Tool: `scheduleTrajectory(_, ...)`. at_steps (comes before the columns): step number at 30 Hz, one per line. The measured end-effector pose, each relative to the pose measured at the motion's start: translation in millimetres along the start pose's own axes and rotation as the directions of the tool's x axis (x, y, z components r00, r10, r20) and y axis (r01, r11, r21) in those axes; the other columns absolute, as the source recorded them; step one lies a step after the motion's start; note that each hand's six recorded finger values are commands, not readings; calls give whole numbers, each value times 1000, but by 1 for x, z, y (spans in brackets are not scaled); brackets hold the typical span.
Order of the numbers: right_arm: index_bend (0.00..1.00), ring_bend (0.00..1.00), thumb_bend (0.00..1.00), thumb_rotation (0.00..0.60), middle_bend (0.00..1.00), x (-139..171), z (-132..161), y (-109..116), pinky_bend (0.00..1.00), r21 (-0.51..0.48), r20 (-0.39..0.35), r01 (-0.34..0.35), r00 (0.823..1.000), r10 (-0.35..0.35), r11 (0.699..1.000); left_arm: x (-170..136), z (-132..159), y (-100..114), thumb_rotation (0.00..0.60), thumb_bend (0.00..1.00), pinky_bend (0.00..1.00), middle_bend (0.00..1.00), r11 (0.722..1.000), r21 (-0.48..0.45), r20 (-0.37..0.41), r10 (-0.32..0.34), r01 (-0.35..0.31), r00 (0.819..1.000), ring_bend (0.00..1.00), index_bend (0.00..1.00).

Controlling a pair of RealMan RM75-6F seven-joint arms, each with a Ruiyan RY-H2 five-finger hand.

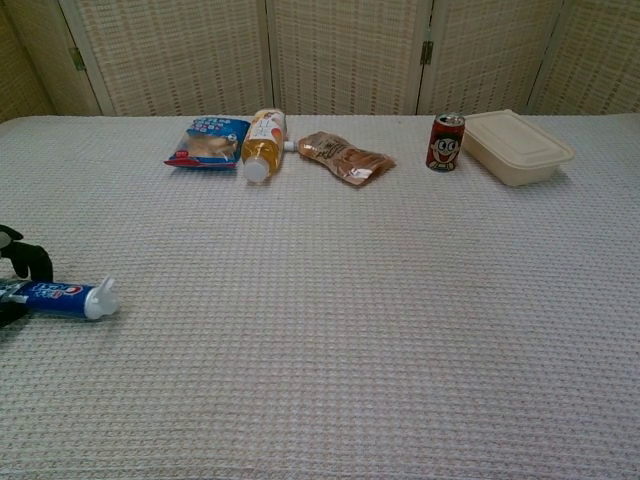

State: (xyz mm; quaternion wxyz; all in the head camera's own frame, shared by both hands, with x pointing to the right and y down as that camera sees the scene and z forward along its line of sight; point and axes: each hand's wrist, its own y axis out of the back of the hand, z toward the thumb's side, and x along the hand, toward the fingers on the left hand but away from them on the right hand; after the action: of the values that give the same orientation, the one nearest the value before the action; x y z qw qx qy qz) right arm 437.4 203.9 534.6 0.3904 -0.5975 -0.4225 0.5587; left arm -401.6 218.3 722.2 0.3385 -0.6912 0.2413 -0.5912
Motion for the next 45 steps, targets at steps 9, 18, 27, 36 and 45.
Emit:
scheduleTrajectory(9, 0, 45, 125, 600, 0, 1, 3, 2, 0, 2, -4, 2, 1000, -2, 1000, 4, -4, 8, 600, 683, 382, 648, 996, -65, 45, 72, -69, 996, 540, 679)
scheduleTrajectory(18, 0, 63, 124, 600, 1, -3, 23, 5, 0, -20, -88, -15, 996, 13, 1000, 13, 19, 41, 600, 741, 536, 711, 970, -179, 187, 201, -167, 962, 622, 732)
scheduleTrajectory(27, 49, 78, 129, 600, 52, -26, 78, 14, 0, -37, -273, -78, 960, 65, 996, 21, 66, 74, 600, 765, 583, 744, 961, -225, 303, 226, -161, 926, 647, 738)
scheduleTrajectory(36, 246, 86, 241, 600, 79, -52, 144, 16, 0, -100, -455, -175, 884, 111, 980, 32, 122, 107, 600, 802, 593, 775, 962, -248, 384, 205, -113, 900, 669, 752)
scheduleTrajectory(45, 327, 66, 242, 600, 87, -73, 196, 13, 0, -40, -532, -210, 832, 157, 977, 32, 165, 124, 600, 812, 592, 779, 964, -255, 434, 181, -72, 882, 669, 751)
